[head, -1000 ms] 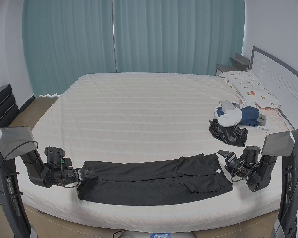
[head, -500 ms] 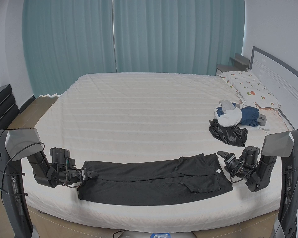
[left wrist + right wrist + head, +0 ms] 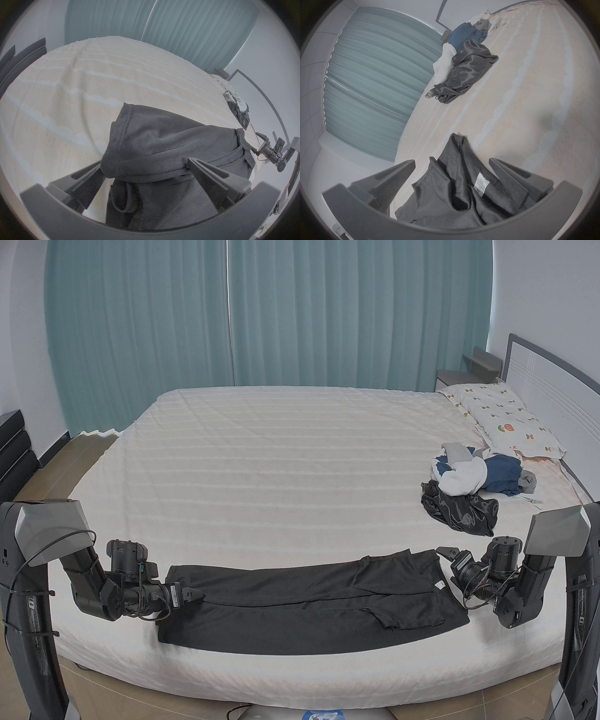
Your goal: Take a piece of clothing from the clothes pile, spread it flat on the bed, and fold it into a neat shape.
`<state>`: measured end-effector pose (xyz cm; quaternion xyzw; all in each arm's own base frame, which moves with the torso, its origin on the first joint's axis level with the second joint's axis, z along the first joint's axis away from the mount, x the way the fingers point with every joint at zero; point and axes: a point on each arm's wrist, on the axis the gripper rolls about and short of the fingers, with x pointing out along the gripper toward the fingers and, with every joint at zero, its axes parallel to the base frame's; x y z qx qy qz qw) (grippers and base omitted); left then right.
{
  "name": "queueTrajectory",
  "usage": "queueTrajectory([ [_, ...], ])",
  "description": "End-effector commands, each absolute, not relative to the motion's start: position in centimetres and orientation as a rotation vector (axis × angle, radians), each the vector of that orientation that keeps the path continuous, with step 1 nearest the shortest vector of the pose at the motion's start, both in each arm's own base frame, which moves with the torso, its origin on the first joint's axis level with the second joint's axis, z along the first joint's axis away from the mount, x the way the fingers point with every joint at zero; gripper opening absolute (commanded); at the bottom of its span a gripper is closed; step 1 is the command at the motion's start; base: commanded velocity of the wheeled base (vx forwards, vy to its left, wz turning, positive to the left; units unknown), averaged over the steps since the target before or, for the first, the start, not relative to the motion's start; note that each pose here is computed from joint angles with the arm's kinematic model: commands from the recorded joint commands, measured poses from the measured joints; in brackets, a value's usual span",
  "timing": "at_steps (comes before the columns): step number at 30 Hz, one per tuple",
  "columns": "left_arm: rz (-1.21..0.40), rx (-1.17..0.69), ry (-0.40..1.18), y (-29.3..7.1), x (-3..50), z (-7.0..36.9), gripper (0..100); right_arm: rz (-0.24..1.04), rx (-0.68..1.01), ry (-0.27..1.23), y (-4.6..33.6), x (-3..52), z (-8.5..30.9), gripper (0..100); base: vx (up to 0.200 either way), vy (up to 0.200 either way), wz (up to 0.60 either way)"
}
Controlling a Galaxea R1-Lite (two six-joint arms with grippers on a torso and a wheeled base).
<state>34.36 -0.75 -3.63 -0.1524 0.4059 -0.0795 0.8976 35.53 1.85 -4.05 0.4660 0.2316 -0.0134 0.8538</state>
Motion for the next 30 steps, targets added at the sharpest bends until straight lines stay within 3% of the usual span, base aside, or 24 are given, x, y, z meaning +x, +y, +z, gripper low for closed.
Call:
queueTrajectory([
  [1,-0.167,-0.315,0.846,-0.9,34.3,-3.7,100,-0.027,0.980,0.489,1.9,35.5,-4.1,100,0.000,0.000,0.00],
  [2,-0.166,-0.317,0.848,-0.9,34.2,-3.8,100,-0.026,0.980,0.487,1.9,35.6,-4.1,100,0.000,0.000,0.00],
  [3,-0.167,-0.316,0.849,-0.9,34.2,-3.8,0,-0.026,0.980,0.487,1.9,35.6,-4.1,100,0.000,0.000,0.00],
  [30,-0.105,-0.350,0.802,1.4,33.6,-2.2,0,-0.027,0.981,0.485,1.8,35.6,-4.0,100,0.000,0.000,0.00],
])
